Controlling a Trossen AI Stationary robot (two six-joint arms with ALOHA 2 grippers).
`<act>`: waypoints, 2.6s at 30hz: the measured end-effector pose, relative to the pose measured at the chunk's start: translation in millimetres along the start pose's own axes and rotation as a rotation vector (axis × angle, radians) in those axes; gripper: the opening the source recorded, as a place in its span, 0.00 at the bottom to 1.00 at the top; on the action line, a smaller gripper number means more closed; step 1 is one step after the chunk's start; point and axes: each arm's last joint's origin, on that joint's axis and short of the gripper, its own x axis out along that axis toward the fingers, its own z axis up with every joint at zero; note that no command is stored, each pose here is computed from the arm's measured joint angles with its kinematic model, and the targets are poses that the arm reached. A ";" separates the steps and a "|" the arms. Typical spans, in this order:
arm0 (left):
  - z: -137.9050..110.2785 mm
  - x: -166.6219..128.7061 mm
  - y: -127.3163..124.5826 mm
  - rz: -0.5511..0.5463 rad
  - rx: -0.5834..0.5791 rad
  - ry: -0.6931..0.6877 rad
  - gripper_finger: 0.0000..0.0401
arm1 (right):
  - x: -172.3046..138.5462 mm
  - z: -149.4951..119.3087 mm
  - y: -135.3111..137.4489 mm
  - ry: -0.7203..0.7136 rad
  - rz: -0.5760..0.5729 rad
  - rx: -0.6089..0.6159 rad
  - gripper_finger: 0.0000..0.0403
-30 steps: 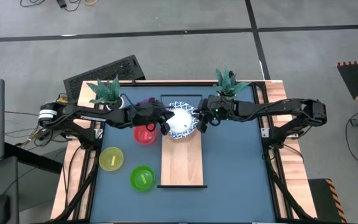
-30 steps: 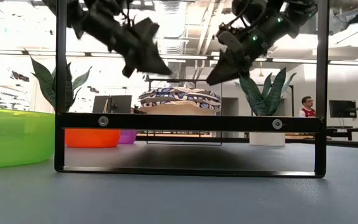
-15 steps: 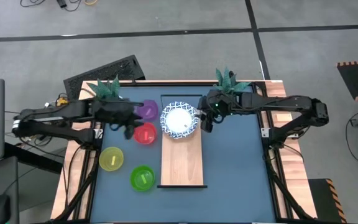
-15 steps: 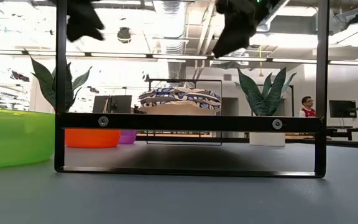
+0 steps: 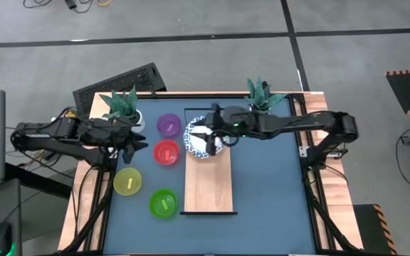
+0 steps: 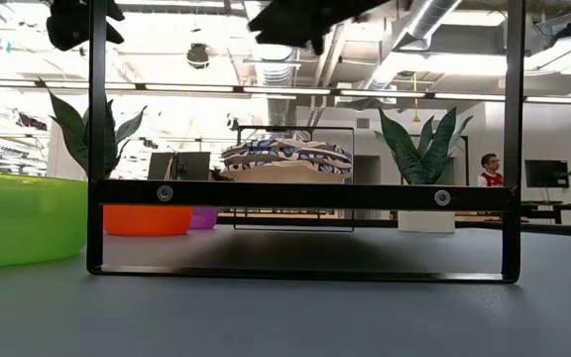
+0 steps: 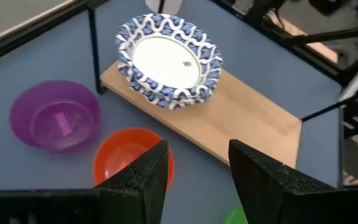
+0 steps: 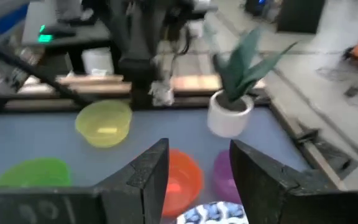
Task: Place and stack bowls onto a shelf
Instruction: Put the orange bowl on the shelf
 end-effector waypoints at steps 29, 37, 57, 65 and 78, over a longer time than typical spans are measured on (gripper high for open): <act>-58.9 36.8 10.7 0.068 -0.082 0.306 0.38 | 157.1 -31.9 51.7 0.279 0.305 -0.216 0.48; -59.9 36.9 11.5 0.084 -0.094 0.315 0.38 | 173.7 -68.2 60.2 0.394 0.331 -0.215 0.48; -58.2 37.2 13.3 0.143 -0.091 0.255 0.38 | 178.8 -91.5 64.3 0.483 0.281 -0.376 0.46; -57.8 37.3 13.6 0.156 -0.089 0.240 0.38 | 183.4 -108.2 66.0 0.554 0.223 -0.408 0.43; -57.5 37.2 13.8 0.162 -0.088 0.234 0.38 | 179.1 -95.3 69.9 0.530 0.148 -0.437 0.42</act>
